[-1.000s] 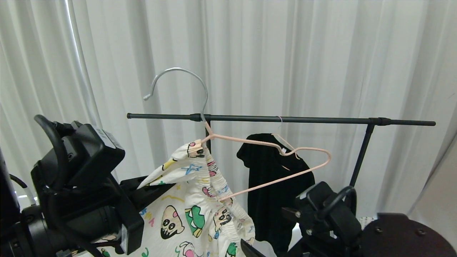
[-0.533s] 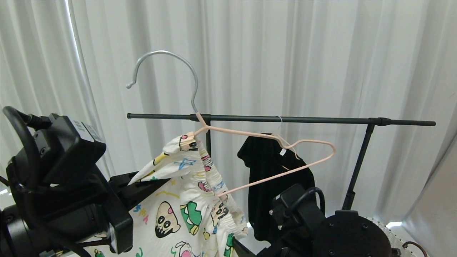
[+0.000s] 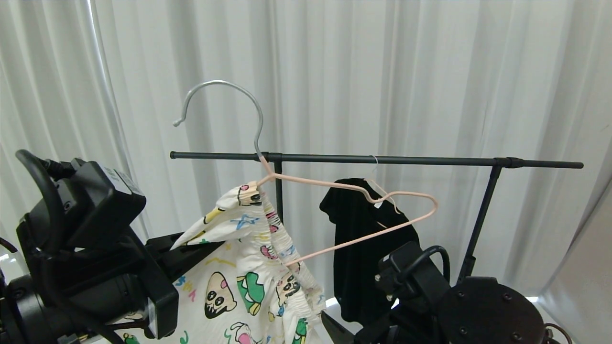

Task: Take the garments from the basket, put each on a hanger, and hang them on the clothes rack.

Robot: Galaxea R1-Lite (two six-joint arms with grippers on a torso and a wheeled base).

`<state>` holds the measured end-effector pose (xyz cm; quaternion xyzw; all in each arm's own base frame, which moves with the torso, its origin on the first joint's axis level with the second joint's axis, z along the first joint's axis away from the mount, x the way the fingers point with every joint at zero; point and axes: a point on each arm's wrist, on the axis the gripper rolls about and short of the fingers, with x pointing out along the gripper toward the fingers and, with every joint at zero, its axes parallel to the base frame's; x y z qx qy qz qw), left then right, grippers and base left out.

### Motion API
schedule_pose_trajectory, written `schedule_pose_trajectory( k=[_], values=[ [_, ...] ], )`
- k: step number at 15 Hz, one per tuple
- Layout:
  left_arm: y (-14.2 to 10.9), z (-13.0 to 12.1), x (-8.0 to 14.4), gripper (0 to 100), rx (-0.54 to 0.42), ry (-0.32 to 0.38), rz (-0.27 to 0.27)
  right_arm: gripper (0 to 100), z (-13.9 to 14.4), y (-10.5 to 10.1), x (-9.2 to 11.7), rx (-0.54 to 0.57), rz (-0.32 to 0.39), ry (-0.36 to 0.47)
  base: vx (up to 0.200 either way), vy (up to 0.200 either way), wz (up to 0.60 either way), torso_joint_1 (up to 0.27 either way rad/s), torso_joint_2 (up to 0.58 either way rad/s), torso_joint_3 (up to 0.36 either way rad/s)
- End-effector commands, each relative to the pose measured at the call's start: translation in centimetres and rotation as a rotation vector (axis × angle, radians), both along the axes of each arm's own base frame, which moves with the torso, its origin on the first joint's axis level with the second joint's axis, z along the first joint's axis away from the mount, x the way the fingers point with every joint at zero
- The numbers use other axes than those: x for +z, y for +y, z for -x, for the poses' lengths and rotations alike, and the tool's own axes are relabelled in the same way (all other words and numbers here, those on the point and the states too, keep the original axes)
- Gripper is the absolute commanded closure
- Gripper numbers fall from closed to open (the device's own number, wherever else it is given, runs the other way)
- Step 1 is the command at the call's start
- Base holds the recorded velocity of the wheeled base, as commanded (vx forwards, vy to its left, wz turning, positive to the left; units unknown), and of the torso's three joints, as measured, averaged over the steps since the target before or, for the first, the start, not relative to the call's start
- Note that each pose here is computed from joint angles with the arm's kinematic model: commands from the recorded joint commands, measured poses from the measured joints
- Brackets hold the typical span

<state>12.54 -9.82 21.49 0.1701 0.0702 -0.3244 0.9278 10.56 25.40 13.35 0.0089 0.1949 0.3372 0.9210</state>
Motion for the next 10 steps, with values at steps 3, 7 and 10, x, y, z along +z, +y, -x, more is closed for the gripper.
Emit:
schedule_pose_trajectory(
  k=[3, 7, 10],
  values=[
    [0.0, 0.1, 0.0, 100, -0.005, 0.001, 0.002, 0, -0.7, -0.2, 0.2, -0.023, -0.004, -0.006, 0.0, 0.0, 0.0, 0.0, 0.0, 0.0],
    [-0.7, 0.7, 0.4, 100, -0.067, -0.011, 0.014, 0, -0.6, 0.7, -0.7, -0.007, 0.024, 0.002, 0.0, 0.0, 0.0, 0.0, 0.0, 0.0],
    [-0.6, 1.2, 0.8, 100, -0.075, -0.019, 0.039, 0, -0.5, 0.7, -1.1, -0.004, 0.038, 0.008, 0.0, 0.0, 0.0, 0.0, 0.0, 0.0]
  ],
)
